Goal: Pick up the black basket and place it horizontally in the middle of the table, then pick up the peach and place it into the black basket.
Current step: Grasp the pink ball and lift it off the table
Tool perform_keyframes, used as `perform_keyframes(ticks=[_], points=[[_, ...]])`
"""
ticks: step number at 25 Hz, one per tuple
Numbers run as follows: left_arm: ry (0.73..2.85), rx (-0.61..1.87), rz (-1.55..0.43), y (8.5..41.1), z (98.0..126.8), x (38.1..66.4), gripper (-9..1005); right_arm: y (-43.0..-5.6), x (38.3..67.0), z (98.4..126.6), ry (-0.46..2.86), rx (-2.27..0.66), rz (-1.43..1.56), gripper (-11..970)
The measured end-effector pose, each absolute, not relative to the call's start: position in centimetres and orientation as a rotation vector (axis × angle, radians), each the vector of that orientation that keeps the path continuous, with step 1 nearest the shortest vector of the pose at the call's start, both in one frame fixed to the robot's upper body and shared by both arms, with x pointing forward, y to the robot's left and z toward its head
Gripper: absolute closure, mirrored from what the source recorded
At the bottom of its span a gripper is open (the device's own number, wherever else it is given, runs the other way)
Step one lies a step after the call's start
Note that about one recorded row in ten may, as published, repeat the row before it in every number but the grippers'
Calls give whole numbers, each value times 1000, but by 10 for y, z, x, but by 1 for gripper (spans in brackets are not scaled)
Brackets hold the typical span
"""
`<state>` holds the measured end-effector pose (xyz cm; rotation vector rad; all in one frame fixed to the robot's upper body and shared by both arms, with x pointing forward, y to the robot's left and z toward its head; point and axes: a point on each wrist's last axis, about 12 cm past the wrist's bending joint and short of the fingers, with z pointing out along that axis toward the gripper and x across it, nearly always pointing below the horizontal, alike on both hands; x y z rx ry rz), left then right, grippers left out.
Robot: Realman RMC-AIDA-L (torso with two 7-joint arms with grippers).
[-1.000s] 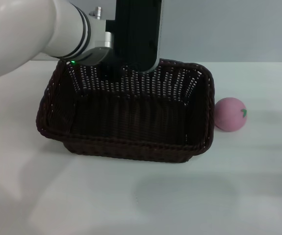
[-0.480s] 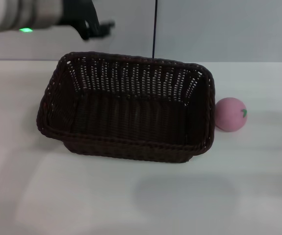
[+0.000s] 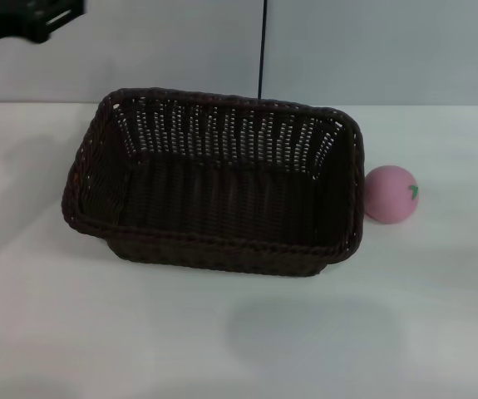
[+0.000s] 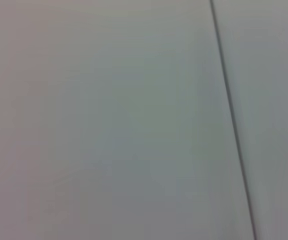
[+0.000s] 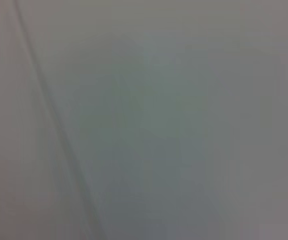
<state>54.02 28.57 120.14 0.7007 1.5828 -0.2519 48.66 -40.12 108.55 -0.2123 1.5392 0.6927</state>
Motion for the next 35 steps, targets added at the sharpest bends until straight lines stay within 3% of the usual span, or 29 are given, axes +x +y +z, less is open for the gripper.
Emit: perform_keyframes(ticks=[1,5,9,14,20,29,35], points=[[1531,608,-326,302,1189,527,355,-403,494,1102,1623,-279,755,224],[1485,558,-360,313,1172,512,355,-402,506,1127,1821,-368,793,224],[1425,474,-437,326,1140,492,354,-387,523,1162,2226,-470,701,224],[1388,368,-489,335,1109,475,353,-359,544,1180,2415,-546,626,225],[1378,313,-499,340,1090,461,353,-336,559,1168,2442,-567,699,225],[1367,295,-513,342,1088,455,354,-308,580,1122,2468,-546,773,225],[1359,296,-514,343,1090,455,355,-306,583,1114,2479,-515,759,260]])
